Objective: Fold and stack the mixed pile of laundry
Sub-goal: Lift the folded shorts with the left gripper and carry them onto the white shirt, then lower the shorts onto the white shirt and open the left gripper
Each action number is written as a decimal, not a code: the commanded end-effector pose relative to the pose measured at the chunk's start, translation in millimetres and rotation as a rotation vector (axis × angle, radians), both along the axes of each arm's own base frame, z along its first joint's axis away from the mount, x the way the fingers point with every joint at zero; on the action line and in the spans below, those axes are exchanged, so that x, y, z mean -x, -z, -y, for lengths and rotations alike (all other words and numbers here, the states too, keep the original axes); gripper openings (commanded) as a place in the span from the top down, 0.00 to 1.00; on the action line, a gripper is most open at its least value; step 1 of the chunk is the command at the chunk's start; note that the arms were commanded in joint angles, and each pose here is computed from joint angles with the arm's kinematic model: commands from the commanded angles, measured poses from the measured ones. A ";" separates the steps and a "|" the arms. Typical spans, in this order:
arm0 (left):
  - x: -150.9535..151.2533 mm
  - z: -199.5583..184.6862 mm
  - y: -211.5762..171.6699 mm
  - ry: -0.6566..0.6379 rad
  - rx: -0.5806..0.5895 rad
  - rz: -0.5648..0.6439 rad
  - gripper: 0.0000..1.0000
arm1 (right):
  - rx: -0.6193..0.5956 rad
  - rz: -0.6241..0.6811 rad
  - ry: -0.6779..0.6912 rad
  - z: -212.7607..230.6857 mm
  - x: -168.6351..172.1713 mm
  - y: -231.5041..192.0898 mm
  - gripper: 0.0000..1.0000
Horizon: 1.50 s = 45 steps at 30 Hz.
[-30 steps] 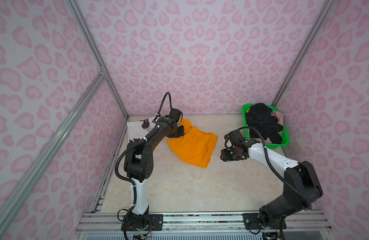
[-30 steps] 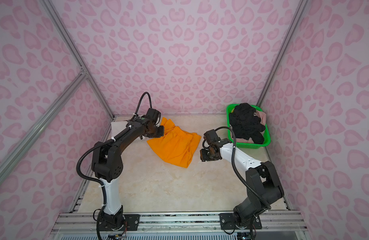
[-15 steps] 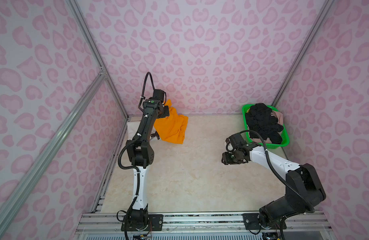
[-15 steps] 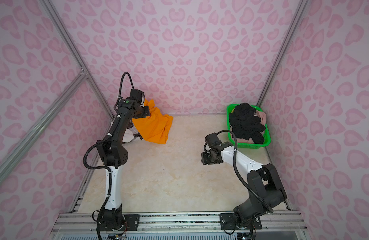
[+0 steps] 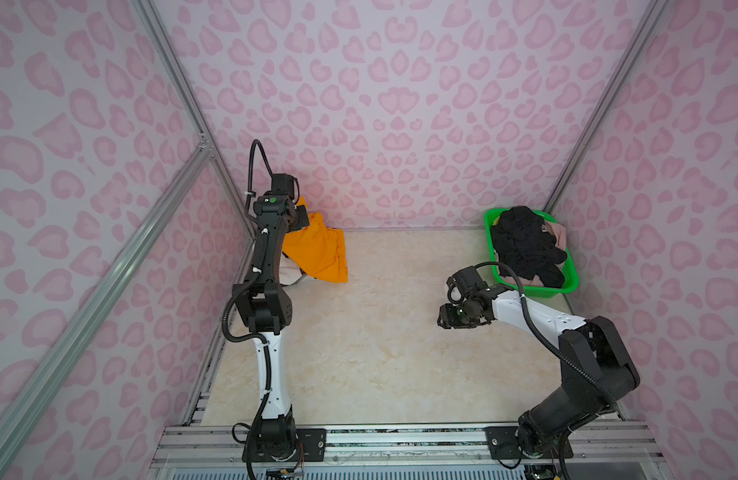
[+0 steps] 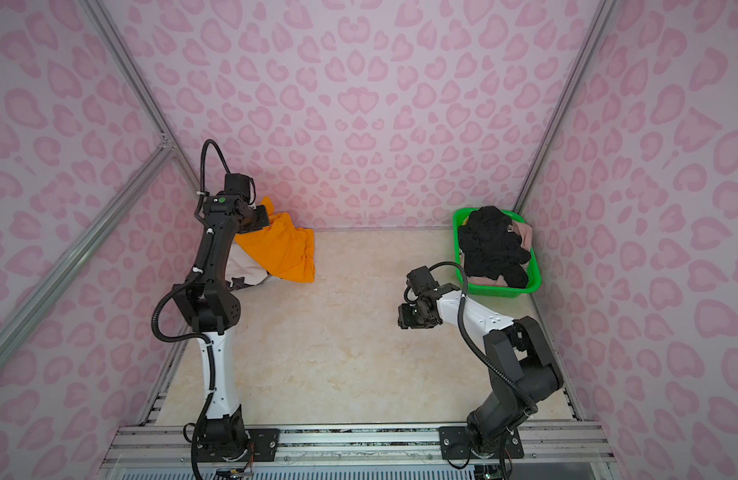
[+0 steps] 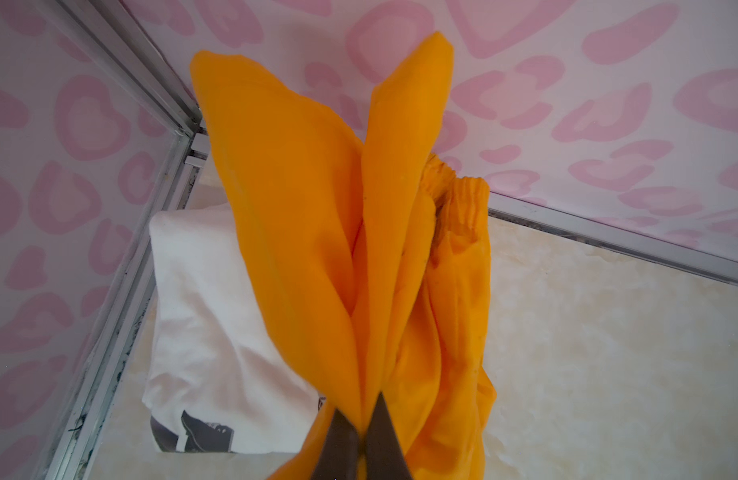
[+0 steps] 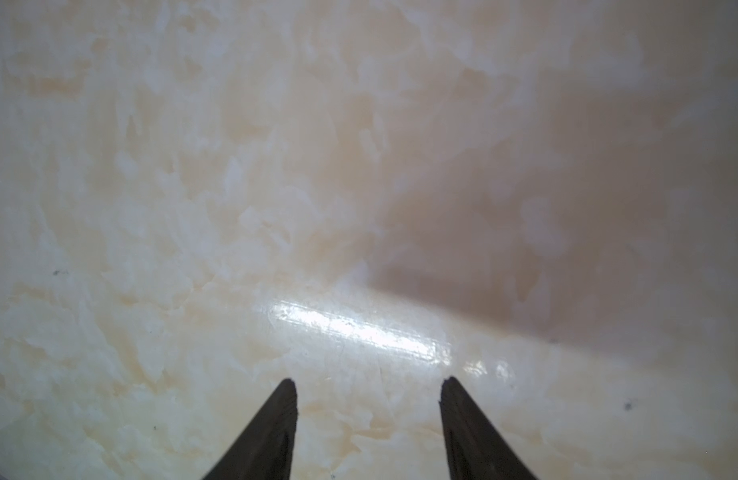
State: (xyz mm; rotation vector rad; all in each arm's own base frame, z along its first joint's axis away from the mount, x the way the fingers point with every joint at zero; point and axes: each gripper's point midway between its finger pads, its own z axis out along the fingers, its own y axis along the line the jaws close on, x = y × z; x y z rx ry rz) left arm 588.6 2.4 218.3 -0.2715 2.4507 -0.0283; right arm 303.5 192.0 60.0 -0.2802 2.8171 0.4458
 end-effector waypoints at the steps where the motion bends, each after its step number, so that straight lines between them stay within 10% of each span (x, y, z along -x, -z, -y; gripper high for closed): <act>1: 7.9 -4.7 -75.2 0.013 0.005 0.165 0.98 | -0.031 0.004 -0.010 -11.3 -3.7 -1.7 0.44; 14: 10.8 -22.3 -124.4 0.041 -0.059 0.288 0.98 | -0.036 0.004 -0.037 -28.1 -1.9 1.6 0.44; 24: 16.2 -76.1 -88.3 -0.055 -0.113 0.183 0.98 | -0.014 0.016 -0.064 -36.2 0.0 -0.8 0.44; 37: 28.8 -52.2 -172.1 0.017 -0.019 0.400 0.98 | -0.027 0.032 -0.090 -52.8 -2.3 -3.7 0.44; 45: 26.4 -97.3 -128.2 -0.082 -0.098 0.288 0.98 | -0.026 0.034 -0.091 -53.9 -0.8 -2.5 0.44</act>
